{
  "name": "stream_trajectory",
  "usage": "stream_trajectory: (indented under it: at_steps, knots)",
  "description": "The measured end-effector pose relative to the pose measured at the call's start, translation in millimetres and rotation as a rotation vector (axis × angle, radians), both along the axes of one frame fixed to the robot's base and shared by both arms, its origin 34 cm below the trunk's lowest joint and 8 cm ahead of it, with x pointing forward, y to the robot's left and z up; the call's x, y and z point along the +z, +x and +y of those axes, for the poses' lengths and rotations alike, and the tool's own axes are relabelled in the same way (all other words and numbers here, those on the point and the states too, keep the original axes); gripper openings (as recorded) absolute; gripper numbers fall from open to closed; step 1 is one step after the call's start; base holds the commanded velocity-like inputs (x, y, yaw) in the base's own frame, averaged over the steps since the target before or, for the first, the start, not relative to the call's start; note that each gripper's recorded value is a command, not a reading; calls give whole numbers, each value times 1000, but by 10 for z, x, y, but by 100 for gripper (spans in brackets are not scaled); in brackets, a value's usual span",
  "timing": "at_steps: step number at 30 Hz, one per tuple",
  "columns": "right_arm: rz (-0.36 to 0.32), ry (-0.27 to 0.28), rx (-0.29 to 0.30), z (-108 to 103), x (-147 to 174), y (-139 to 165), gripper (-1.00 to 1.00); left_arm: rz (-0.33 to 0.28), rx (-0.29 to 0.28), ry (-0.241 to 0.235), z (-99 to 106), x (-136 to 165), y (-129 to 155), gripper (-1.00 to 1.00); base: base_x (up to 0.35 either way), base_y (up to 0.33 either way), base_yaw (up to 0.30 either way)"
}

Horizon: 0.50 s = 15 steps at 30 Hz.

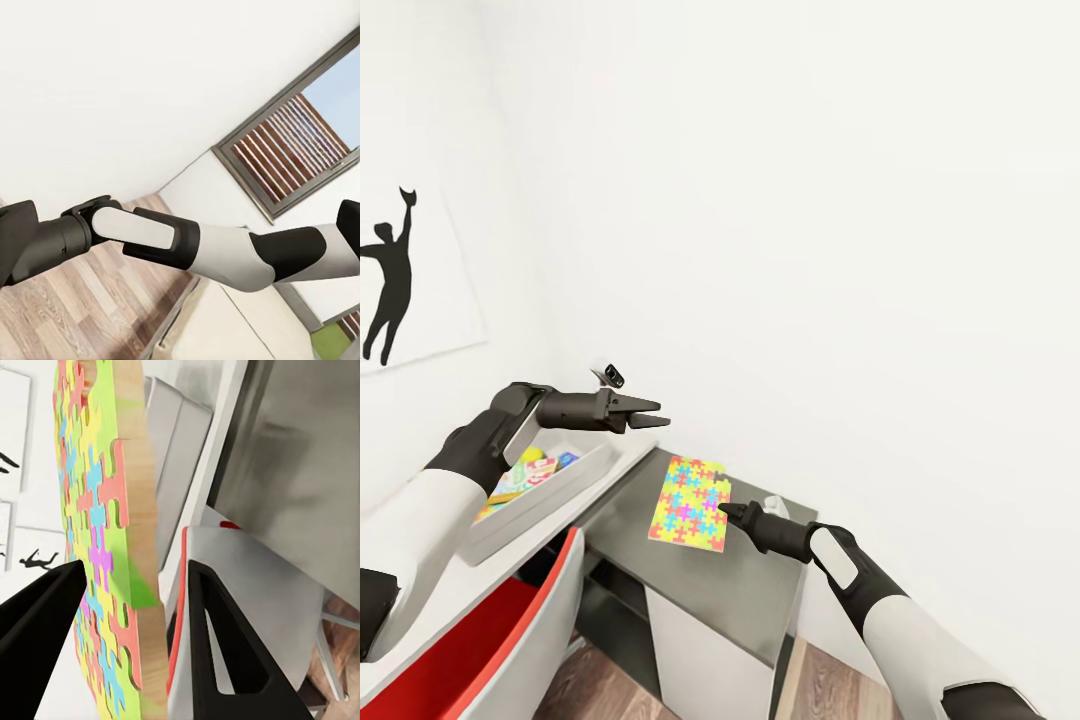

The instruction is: Put all the toys in the child's room - the three board games (two on the bed and one on the table), the two jigsaw puzzles on the table, and the tennis ball on the table - inside the toy box on the table in the child's room.

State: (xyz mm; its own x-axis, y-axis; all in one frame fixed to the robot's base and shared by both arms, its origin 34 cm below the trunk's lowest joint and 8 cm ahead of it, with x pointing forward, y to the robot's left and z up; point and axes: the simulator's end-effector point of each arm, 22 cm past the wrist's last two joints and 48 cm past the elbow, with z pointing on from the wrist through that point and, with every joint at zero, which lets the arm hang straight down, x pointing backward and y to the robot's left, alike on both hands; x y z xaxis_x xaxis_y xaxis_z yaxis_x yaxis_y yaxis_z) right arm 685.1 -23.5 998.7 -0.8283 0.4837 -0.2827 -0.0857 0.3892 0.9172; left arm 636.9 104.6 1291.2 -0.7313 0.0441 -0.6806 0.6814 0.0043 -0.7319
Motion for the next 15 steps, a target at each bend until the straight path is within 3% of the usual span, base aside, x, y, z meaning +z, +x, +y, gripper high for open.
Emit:
stream_trajectory:
  at_steps: [15]
  knots:
    - [-24,0,0,0,136,-1,-100,-24,0,0,2,124,-69,100,0,0,71]
